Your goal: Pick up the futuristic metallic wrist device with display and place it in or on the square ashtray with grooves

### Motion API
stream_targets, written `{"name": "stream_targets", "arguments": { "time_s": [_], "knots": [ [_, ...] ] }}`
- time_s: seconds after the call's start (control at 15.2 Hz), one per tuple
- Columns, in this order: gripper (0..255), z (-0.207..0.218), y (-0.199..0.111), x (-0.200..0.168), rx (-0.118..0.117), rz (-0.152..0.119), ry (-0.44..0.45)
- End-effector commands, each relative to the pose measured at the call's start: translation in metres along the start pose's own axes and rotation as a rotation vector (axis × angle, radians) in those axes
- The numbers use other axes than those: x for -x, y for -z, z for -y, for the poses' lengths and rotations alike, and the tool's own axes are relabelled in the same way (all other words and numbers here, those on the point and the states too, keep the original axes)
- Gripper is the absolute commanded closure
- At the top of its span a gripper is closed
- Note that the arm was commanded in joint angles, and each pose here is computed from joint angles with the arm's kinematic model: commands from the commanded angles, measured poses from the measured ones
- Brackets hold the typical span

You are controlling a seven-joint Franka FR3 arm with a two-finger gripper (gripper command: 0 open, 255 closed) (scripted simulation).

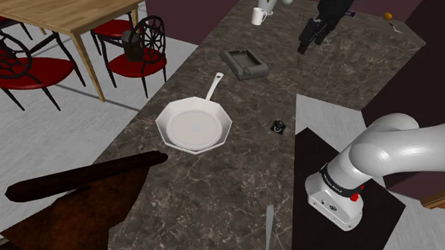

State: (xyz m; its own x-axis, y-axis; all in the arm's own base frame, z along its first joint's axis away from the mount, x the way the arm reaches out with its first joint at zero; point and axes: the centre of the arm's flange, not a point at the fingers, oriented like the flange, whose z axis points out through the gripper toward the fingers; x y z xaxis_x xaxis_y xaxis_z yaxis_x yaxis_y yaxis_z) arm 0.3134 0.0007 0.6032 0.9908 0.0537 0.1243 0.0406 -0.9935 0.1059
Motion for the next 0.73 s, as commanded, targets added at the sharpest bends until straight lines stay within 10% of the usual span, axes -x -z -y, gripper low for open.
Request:
{"name": "stream_targets", "arguments": {
  "time_s": [0.0,0.66],
  "knots": [
    [0,0.0,0.0,0.0,0.0,0.0,0.0],
    [0,0.047,-0.112,0.034,-0.053,0.067,-0.013]
  ]
}}
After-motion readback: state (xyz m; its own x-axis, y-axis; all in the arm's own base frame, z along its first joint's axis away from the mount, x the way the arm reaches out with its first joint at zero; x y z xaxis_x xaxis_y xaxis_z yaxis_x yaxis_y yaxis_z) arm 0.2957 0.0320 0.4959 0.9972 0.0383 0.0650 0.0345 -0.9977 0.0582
